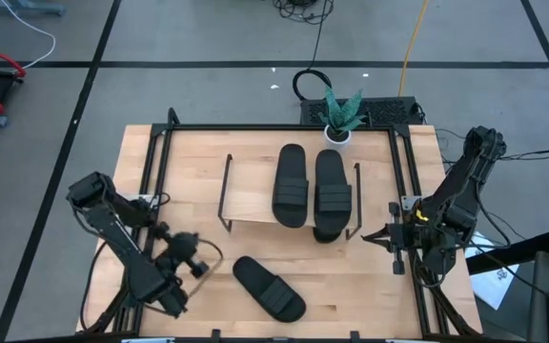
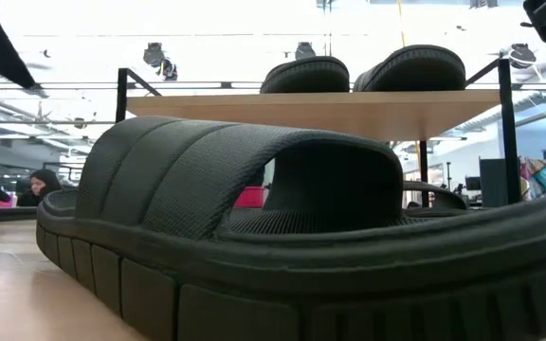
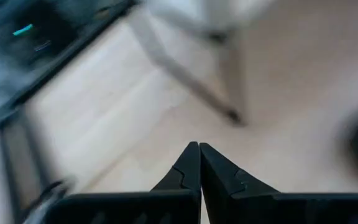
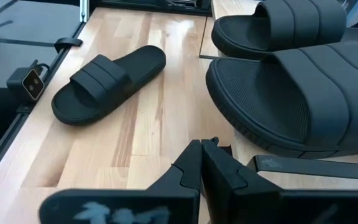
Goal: Pick and place slides into the shelf
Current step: Adjust the shelf
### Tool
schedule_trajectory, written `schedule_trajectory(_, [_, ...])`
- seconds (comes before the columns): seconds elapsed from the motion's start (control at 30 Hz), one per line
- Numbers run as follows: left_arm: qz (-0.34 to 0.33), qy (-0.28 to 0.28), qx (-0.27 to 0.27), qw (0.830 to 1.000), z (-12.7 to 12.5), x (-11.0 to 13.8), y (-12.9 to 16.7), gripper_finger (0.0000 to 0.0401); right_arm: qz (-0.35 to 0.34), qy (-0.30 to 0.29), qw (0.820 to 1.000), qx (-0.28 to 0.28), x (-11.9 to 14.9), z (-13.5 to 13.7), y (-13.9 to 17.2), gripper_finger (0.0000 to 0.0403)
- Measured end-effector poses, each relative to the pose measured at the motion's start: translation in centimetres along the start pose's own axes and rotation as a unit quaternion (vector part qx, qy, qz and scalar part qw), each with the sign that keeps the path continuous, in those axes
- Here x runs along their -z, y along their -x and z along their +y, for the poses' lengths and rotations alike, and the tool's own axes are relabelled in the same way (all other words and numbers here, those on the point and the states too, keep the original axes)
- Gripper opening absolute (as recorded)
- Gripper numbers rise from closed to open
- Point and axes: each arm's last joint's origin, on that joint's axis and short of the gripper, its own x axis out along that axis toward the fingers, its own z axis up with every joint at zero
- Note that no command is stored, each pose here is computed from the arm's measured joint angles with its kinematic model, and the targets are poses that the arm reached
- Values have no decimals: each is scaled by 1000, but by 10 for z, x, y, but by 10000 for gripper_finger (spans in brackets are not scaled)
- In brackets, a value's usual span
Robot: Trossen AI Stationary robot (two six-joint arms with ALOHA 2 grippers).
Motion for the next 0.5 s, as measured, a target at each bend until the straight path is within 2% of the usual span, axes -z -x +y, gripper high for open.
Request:
schedule_trajectory(0.03, [11,22,-14,1000,2,-1,-3,0,0,1,1000,1,0,0,0,0])
schedule_trajectory(0.13, [31,32,-14,999,3,-6,-18,0,4,4,1000,6,1,-2,-1,0])
schedule_trajectory(0.3, [37,32,-45,998,1,-23,-45,0,6,0,1000,16,0,-3,-3,0])
schedule_trajectory(0.5, [44,29,-65,996,1,-40,-64,0,9,1,1000,25,0,-3,-6,0])
